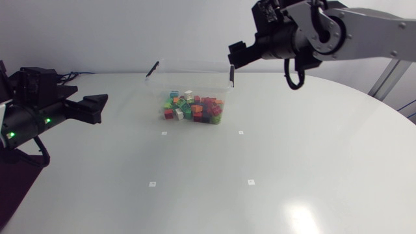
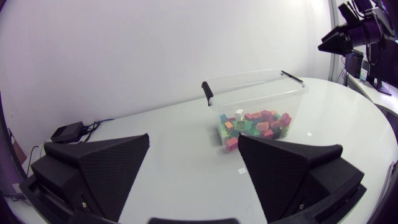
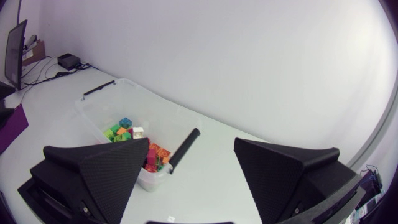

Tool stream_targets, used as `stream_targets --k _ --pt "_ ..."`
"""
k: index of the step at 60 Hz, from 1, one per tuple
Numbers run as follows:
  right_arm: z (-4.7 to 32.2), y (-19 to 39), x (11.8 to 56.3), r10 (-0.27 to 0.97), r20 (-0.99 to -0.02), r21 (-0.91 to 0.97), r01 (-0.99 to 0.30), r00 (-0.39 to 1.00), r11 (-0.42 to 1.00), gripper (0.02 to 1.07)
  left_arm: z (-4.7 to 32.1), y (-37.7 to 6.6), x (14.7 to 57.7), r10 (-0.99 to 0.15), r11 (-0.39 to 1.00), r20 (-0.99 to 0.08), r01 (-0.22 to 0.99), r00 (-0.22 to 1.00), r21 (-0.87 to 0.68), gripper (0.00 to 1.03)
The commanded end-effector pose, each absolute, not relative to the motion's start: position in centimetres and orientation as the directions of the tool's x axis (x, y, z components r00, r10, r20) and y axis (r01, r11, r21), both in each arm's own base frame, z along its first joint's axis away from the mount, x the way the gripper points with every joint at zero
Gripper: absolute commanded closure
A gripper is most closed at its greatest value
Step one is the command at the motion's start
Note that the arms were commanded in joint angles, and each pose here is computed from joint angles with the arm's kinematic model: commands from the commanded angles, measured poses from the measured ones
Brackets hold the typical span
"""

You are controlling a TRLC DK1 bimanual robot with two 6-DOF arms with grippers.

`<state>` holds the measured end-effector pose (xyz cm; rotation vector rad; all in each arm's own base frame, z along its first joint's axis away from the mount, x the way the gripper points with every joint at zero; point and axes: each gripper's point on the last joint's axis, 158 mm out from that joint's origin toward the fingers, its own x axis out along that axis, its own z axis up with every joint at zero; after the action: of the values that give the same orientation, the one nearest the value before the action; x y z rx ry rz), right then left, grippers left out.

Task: Place the duplo bricks in the container

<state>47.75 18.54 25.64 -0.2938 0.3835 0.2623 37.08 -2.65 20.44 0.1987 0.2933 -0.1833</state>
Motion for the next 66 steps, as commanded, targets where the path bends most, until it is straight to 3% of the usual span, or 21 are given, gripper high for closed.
stream_targets --k 1,40,66 --pt "25.5 16.5 45.9 0.158 -0.382 -0.267 -0.272 0.911 0.925 0.08 20.5 -2.1 36.0 -0.129 0.972 -0.279 0.178 0.951 0.154 0.04" --pt "25.1 3.5 36.1 -0.073 -0.292 -0.317 -0.025 0.954 0.948 0.07 21.2 -0.4 32.3 -0.053 0.986 -0.17 0.078 0.984 0.147 0.04" --pt "24.7 -0.3 31.3 -0.145 -0.228 -0.334 0.063 0.963 0.94 0.07 21.5 0.0 29.2 -0.036 0.986 -0.08 0.048 0.996 0.158 0.04"
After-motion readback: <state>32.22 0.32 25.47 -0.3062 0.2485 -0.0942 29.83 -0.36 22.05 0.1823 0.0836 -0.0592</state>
